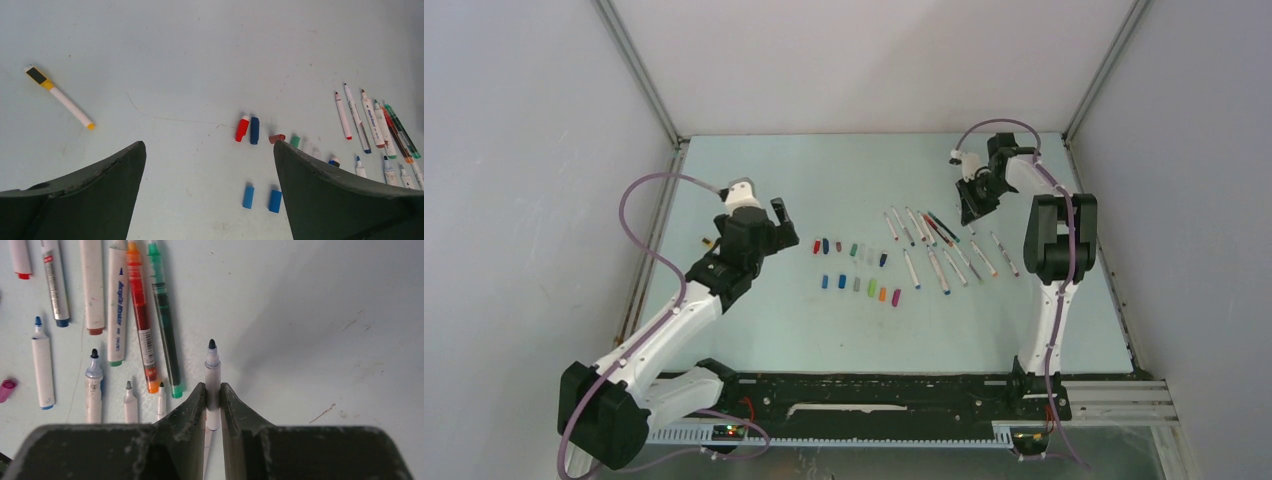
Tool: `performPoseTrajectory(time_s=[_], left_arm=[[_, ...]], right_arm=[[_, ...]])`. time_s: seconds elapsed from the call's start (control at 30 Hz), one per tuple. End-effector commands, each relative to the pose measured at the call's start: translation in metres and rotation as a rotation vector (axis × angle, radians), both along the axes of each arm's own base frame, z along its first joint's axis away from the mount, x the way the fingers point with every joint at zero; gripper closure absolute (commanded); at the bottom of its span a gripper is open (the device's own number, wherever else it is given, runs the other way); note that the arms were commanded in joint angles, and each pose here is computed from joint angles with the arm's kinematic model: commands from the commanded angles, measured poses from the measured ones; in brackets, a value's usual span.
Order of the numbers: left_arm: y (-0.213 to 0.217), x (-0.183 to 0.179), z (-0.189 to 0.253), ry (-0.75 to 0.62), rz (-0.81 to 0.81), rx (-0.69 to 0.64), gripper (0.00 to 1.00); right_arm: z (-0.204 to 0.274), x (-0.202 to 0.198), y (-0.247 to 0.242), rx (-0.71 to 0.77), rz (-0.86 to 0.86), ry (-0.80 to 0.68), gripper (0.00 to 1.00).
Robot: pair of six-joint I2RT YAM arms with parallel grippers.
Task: Open the pen caps
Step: Place the pen at the center of the board.
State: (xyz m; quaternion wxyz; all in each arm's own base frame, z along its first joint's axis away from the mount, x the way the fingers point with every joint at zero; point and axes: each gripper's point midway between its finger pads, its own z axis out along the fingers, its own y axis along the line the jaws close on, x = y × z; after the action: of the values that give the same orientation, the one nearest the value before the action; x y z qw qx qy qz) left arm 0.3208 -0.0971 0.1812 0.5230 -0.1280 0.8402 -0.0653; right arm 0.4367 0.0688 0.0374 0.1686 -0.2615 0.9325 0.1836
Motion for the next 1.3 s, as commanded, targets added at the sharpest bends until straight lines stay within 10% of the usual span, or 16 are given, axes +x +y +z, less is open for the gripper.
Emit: performPoseTrajectory(time_s=[0.0,0.47,1.27], left_arm=[[0.002,0.001,0.009,-0.040,0.022,-0.051,0.00],[0.008,0.002,0.001,-0.016,0.051,-0.072,0.00],[0.087,0.025,-0.068,0.230,0.330,-0.324,0.02]], right_arm=[[0.001,0.011,-0.002,-0.046,0.012,-0.015,0.82],[0.001,0.010,0.006,-0.055,0.017,-0.006,0.71],[0.157,-0.081,0.047,0.343,0.089,-0.309,0.68]])
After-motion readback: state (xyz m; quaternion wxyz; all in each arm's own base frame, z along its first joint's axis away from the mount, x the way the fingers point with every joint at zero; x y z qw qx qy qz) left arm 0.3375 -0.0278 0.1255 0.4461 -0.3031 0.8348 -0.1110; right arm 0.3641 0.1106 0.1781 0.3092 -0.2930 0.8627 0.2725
